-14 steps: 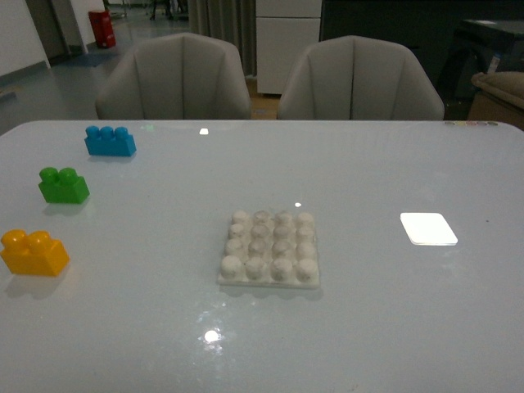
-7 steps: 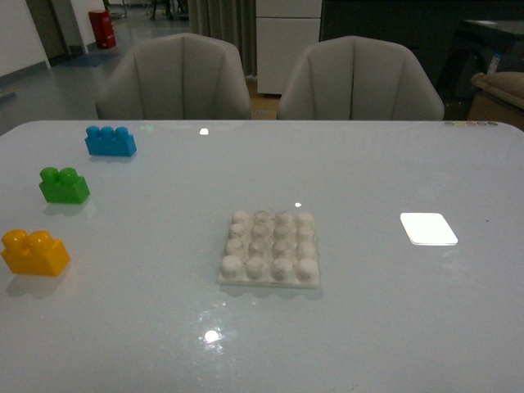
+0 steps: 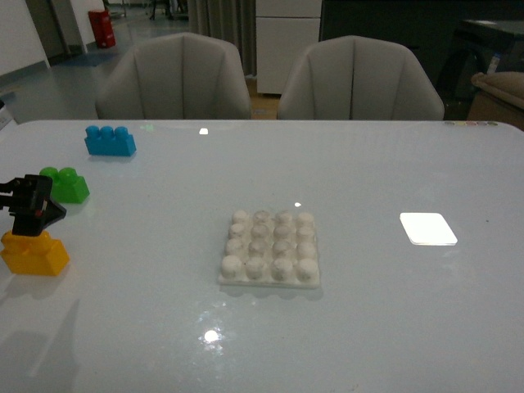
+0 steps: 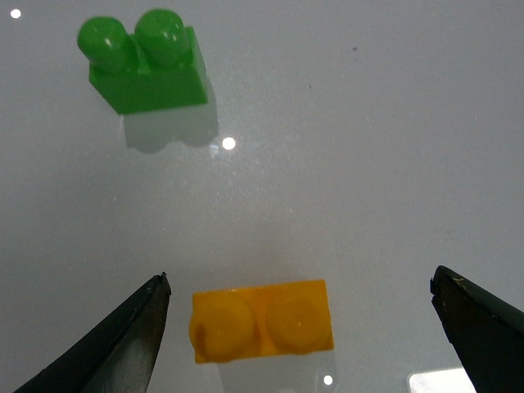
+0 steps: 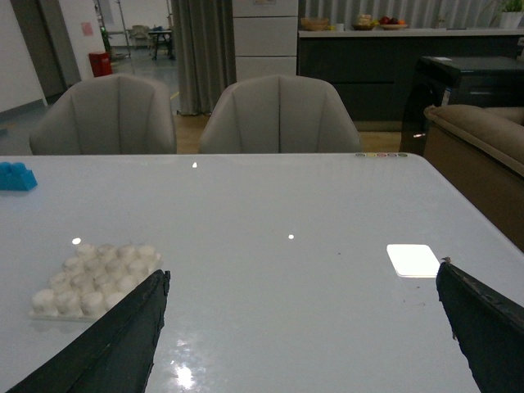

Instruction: Insert yellow block into base center

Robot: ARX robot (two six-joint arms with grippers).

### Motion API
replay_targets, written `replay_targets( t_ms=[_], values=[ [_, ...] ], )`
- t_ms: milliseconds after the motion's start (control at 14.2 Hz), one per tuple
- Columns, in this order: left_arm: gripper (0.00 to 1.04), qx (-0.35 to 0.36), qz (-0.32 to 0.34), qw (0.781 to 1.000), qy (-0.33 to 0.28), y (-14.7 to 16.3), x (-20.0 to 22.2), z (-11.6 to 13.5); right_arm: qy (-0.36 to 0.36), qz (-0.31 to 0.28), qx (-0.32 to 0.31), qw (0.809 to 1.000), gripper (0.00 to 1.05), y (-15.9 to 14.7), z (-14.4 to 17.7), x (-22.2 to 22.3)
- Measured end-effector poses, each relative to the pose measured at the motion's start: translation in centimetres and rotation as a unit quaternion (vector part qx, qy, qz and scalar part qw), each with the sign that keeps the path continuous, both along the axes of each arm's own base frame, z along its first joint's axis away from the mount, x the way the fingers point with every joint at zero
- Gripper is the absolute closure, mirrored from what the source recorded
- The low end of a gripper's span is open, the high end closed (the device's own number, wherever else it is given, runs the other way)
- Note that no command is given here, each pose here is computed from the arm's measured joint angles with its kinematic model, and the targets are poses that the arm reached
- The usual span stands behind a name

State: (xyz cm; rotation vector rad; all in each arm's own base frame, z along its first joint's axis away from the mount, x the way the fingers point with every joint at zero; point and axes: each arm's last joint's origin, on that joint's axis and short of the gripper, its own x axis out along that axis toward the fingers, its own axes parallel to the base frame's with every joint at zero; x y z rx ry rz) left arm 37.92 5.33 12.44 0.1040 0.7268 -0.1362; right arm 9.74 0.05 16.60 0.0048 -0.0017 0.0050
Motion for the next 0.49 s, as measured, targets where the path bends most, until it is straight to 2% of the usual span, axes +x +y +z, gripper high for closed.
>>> replay_targets(
  t_ms=[141,352,493],
  values=[
    [0.07,-0.003,-0.002,1.000,0.003,0.6,0.6,0.2,0.000,0.000,0.000,1.000,0.06,0.0,0.0,0.0],
    [0.07,-0.003,0.022,0.999,0.050,1.7,0.7,-1.6,0.000,0.000,0.000,1.000,0.06,0.0,0.0,0.0],
    [0.07,-0.011,0.040,0.998,0.054,2.2,0.9,-2.0,0.000,0.000,0.000,1.000,0.06,0.0,0.0,0.0]
  ],
)
